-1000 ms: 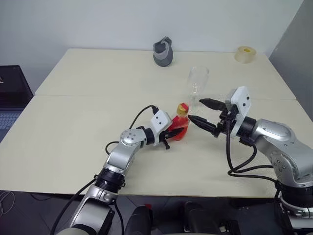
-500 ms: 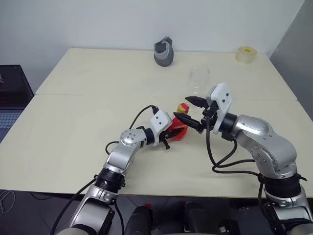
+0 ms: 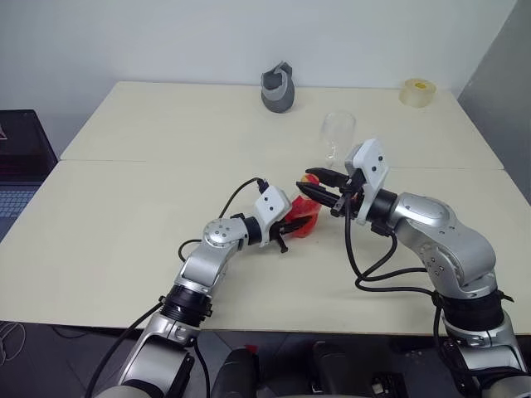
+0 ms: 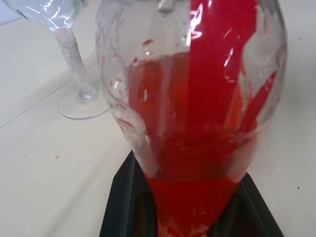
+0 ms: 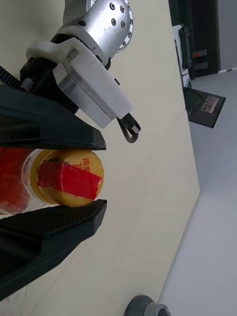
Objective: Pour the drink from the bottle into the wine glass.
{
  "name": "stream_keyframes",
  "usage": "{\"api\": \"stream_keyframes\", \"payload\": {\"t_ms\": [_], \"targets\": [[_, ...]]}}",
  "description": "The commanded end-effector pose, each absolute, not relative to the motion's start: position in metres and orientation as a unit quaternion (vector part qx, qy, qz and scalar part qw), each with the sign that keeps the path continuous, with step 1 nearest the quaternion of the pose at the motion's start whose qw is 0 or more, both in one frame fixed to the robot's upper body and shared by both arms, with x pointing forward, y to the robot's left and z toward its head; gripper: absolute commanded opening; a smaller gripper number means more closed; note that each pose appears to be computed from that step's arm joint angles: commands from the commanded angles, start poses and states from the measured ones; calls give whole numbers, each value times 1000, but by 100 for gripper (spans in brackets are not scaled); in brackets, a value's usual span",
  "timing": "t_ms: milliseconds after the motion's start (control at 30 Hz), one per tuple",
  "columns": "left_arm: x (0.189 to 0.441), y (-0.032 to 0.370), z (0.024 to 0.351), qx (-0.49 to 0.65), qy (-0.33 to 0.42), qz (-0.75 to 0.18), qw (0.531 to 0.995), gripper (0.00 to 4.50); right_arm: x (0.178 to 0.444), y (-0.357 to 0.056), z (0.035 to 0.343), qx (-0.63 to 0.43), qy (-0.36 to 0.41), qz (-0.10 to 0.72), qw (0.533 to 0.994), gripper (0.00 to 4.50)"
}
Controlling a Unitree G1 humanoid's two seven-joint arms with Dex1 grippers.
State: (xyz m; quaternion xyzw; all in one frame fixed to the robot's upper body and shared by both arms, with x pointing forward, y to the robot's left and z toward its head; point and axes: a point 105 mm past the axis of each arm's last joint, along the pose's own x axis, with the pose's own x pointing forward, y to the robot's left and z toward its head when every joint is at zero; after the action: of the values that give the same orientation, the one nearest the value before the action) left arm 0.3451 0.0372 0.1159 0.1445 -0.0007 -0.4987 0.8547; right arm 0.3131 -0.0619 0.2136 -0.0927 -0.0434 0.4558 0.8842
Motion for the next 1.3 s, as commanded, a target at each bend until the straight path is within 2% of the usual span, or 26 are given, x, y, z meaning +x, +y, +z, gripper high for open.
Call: {"api": "stream_keyframes", "payload": {"t_ms": [33,167,233,300,367,533,633,800,933,1067,1200,1300], "targets": [[346,34,137,148,-44,-497,854,69,306,-59,230,-79,-81,472,874,122],[344,33,139,141,-51,-500,853,69,302,-65,237,-5,-80,486,870,122],[343,33,139,142,-51,-501,853,68,302,-69,237,-27,-87,480,873,122],[343,33,138,142,-50,-500,853,68,303,-72,236,-119,-115,461,872,122],[343,33,138,142,-50,-500,853,68,303,-73,246,-161,-154,443,868,122],[343,32,138,141,-49,-502,852,67,293,-70,253,-208,-207,449,844,121],[343,30,138,139,-49,-504,851,67,287,-69,254,-162,-208,464,846,121],[342,29,141,134,-53,-508,849,67,289,-90,244,-73,-145,461,872,121],[334,28,144,127,-59,-532,835,67,302,-138,213,-98,-89,379,916,120],[324,26,145,119,-54,-563,816,67,304,-181,173,-48,-28,305,951,120],[316,20,148,112,-53,-591,797,67,303,-217,126,-54,26,229,972,120],[310,17,150,111,-53,-608,784,67,300,-226,101,-60,49,211,974,120]]}}
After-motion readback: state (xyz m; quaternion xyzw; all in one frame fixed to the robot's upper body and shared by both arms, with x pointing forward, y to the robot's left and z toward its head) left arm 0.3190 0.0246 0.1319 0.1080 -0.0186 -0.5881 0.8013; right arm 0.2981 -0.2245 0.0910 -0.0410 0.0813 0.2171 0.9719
